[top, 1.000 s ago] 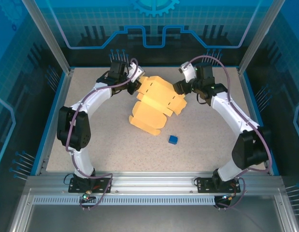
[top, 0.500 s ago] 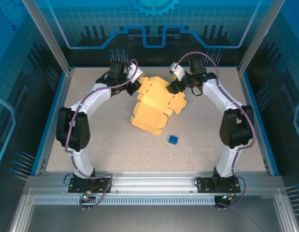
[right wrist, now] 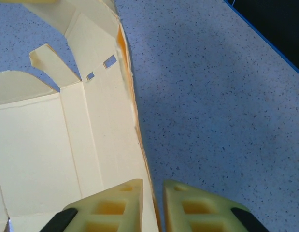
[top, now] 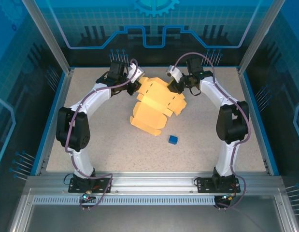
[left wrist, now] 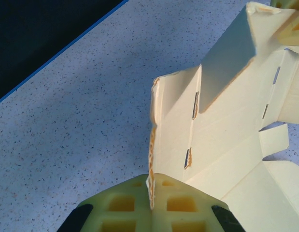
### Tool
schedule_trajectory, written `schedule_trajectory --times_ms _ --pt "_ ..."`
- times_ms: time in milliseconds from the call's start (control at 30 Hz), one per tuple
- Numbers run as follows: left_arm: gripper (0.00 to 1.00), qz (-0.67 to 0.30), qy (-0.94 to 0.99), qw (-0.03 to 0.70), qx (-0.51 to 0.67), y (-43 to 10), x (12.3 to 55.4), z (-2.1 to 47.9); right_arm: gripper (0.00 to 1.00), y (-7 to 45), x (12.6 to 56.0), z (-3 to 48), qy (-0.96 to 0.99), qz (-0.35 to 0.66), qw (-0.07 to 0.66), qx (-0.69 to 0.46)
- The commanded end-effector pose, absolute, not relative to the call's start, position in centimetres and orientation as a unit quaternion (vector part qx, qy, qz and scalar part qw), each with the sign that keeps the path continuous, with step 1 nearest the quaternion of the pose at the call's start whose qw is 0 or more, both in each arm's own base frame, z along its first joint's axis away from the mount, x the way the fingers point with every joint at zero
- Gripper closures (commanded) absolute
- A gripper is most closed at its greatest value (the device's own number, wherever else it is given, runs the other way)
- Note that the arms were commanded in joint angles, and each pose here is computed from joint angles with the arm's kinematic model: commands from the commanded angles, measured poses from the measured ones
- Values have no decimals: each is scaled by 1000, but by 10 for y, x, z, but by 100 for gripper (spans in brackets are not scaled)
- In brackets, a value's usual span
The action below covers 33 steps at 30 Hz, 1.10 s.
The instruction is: Fold the paper box
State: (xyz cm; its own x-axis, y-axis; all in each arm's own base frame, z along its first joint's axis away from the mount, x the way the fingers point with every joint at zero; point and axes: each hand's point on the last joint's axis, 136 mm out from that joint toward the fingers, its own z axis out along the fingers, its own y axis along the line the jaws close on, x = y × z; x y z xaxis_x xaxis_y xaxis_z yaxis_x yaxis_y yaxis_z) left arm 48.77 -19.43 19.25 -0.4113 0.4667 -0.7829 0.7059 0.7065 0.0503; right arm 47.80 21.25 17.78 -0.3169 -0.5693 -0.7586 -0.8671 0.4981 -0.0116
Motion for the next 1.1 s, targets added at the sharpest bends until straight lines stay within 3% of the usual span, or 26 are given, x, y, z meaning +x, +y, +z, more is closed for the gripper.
schedule_trajectory --times_ms 0,100,200,533,633,1067 --pt "100 -149 817 426 359 -194 484 208 88 212 478 183 779 209 368 -462" --pt "100 -146 820 427 353 -193 486 207 93 211 478 185 780 205 371 -461" --pt "93 -146 822 427 348 -191 485 208 96 210 475 193 778 206 378 -458" --pt "53 -188 807 466 310 -175 464 219 99 209 433 222 774 254 382 -436" --pt "45 -202 801 472 306 -173 456 217 99 206 423 232 770 272 389 -427" --pt "35 -295 775 454 324 -198 438 215 100 206 407 247 755 308 395 -424"
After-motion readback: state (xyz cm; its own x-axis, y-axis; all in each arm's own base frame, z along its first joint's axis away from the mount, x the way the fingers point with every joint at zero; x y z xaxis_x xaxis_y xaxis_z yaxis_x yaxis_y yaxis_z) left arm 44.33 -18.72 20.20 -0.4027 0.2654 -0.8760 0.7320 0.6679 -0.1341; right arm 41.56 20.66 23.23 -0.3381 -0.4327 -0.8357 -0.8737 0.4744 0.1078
